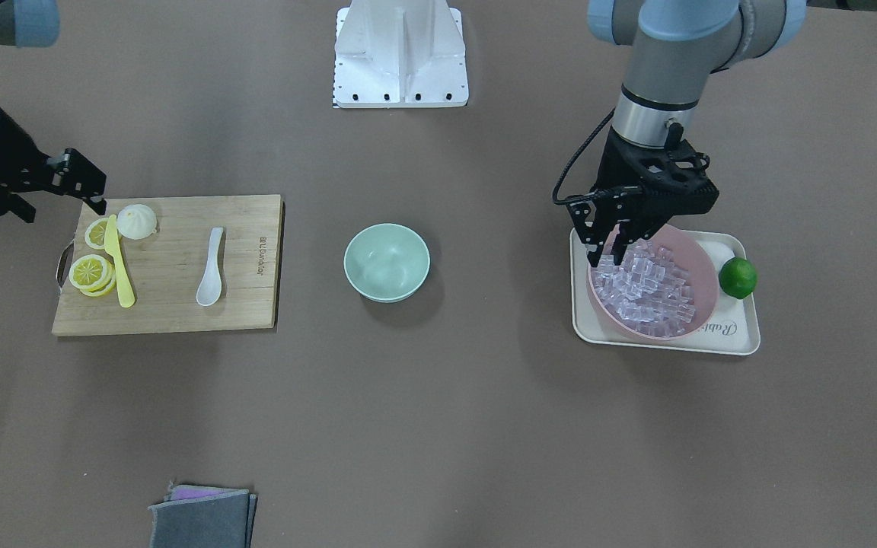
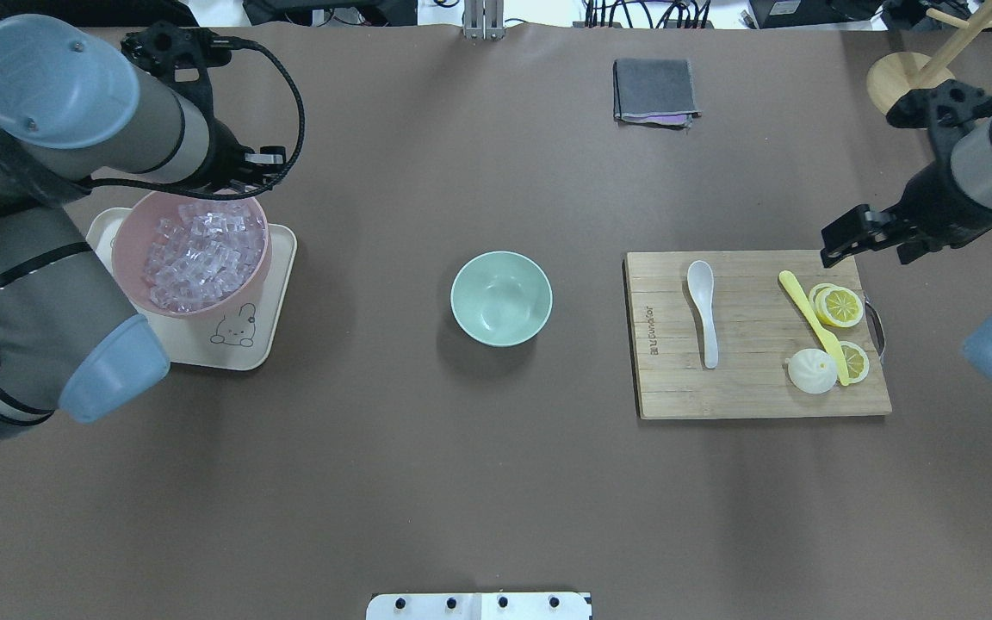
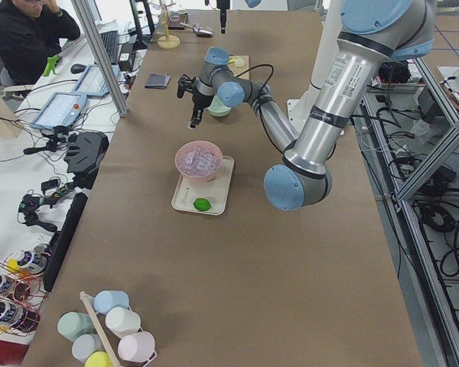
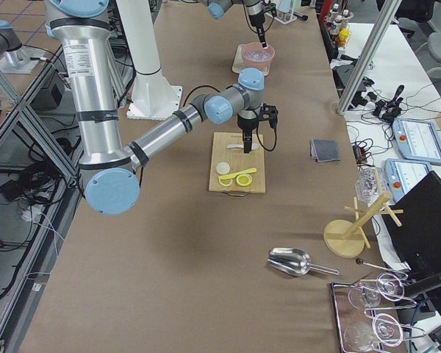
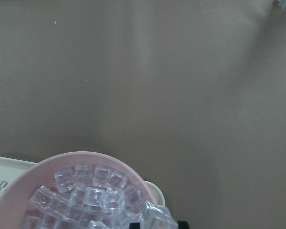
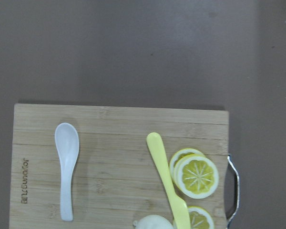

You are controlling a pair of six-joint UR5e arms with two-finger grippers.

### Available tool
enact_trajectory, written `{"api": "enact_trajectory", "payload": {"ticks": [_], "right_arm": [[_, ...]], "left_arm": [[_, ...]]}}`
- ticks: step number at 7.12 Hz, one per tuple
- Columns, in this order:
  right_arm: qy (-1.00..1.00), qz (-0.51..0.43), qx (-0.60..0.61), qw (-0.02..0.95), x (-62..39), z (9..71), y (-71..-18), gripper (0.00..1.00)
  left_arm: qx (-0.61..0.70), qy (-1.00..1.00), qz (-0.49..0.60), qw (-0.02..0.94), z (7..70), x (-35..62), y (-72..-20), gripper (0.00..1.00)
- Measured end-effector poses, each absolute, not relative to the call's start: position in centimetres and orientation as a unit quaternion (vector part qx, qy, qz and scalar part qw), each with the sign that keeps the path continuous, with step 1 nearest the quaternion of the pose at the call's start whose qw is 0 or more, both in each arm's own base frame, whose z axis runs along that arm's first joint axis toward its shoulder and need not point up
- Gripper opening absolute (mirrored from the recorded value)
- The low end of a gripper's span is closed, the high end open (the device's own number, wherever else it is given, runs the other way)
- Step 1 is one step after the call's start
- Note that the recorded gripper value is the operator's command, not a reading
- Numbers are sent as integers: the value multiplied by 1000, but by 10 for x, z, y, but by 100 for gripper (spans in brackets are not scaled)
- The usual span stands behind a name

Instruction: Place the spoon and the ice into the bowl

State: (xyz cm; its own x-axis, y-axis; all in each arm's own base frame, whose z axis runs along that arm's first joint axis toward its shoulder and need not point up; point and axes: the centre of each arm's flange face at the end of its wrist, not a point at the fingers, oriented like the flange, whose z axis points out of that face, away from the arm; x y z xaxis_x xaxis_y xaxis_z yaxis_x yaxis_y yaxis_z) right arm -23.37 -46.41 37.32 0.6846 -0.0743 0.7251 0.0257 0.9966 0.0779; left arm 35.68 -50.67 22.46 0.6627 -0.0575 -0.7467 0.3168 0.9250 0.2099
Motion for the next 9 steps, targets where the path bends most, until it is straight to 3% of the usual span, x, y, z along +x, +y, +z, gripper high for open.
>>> {"api": "enact_trajectory", "payload": {"ticks": [6, 8, 9], "right_arm": [[-390, -20, 59, 919, -383, 379, -450, 98], [-384, -22, 60, 921, -405, 390, -454, 82], [-381, -23, 58, 923, -410, 394, -455, 68]], "left_arm": [[150, 429, -127, 882, 161, 487, -441, 0], [152, 437, -126, 878, 146, 518, -410, 0], [153, 438, -125, 877, 144, 524, -404, 0]]}}
